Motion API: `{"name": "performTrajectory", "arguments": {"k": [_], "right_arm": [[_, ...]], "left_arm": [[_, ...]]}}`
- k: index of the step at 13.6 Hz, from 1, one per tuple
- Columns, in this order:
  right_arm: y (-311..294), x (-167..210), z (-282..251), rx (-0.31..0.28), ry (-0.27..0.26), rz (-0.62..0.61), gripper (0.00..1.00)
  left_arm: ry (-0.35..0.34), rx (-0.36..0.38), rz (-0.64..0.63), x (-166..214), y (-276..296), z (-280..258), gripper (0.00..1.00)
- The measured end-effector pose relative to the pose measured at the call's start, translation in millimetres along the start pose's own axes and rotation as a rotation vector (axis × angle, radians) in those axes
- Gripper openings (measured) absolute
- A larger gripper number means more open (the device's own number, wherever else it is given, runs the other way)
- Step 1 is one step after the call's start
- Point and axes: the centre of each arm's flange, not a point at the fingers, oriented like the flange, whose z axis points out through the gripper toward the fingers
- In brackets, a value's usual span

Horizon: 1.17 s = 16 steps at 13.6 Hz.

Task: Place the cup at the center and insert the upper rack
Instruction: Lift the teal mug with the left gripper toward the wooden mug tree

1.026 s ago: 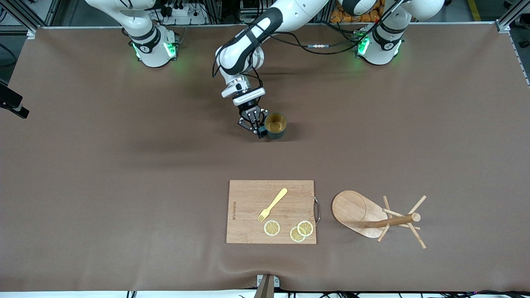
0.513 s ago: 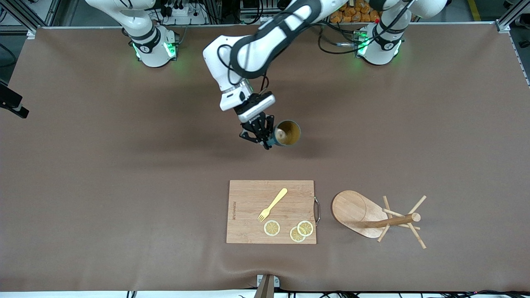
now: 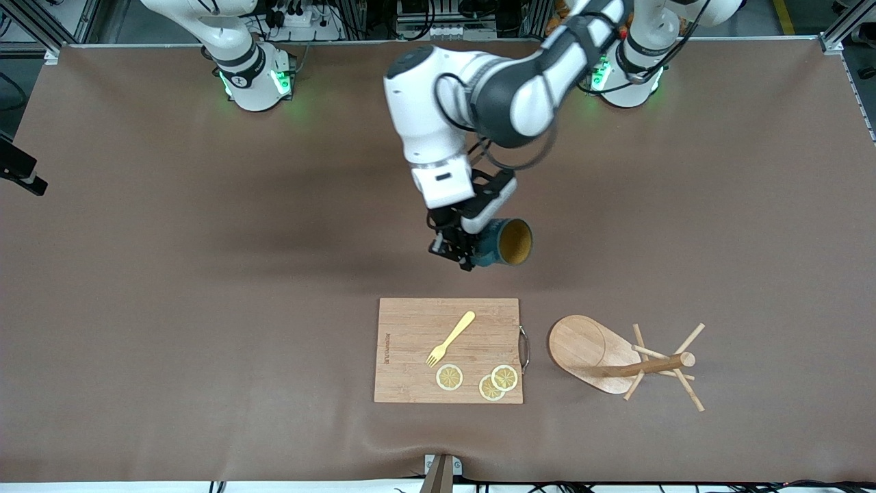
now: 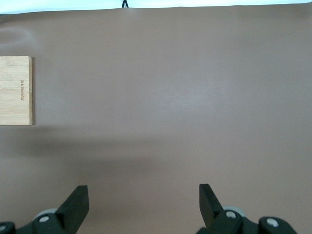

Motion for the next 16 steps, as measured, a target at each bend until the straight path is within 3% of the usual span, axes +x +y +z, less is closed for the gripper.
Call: {"name": "performTrajectory", "arguments": {"k": [4,9,16], "right_arm": [[0.0,0.0,0.0,0.000,0.000,0.000,1.00],[0.0,0.0,0.0,0.000,0.000,0.000,1.00],[-0.5,0.0,0.0,0.000,0.000,-0.001,1.00]], "left_arm": [[-0.141,-0.033,-0.154,46.6,15.9,4.0,0.06],[-0.190,-0.094,-0.425,108.4,29.5,19.1,0.06],[-0.291,-0.064,-0.703,213.6,25.8,56.7,0.06]]}}
